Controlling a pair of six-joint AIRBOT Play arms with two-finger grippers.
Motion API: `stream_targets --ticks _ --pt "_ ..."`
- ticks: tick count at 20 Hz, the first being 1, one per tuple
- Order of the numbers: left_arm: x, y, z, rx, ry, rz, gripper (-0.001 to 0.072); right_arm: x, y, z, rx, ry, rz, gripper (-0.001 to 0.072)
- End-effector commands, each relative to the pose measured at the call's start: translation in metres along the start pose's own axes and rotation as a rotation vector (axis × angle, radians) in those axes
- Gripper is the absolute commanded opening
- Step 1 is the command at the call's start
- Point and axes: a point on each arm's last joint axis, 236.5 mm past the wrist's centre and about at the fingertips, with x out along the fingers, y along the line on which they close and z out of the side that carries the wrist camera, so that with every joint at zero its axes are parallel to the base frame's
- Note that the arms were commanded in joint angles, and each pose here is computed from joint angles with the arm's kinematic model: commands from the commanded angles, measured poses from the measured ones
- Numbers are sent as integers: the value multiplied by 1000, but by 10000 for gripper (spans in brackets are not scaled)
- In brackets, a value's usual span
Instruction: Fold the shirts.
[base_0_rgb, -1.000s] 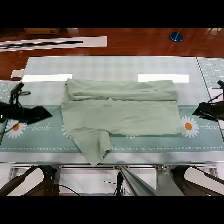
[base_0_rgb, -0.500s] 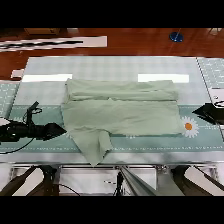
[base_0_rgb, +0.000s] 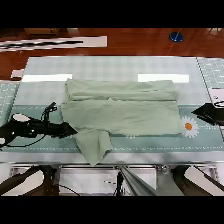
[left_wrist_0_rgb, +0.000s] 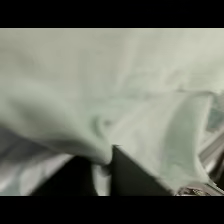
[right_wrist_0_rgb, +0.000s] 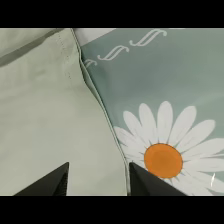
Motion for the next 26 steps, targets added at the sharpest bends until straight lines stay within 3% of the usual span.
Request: stream_targets --ticks 1,6,12,17,23,24,25,26 --pt "8 6 7 -34 -21 28 22 0 2 -4 14 17 10 455" --pt "7 5 3 -35 -3 22 21 -4 -39 -27 19 110 -162 541" --pt "7 5 3 -34 -2 22 22 19 -34 -52 87 178 -79 544" --pt "7 6 3 -34 -3 22 21 50 -10 -62 179 216 82 544" --pt "7 5 3 -27 -3 22 22 78 0 -82 158 257 57 540" --pt "7 5 3 -27 -3 22 22 80 1 -84 156 266 47 508" --pt "7 5 3 -27 -3 22 22 80 3 -86 149 275 47 399" --pt "7 5 3 -27 -3 22 22 81 5 -88 140 283 49 218"
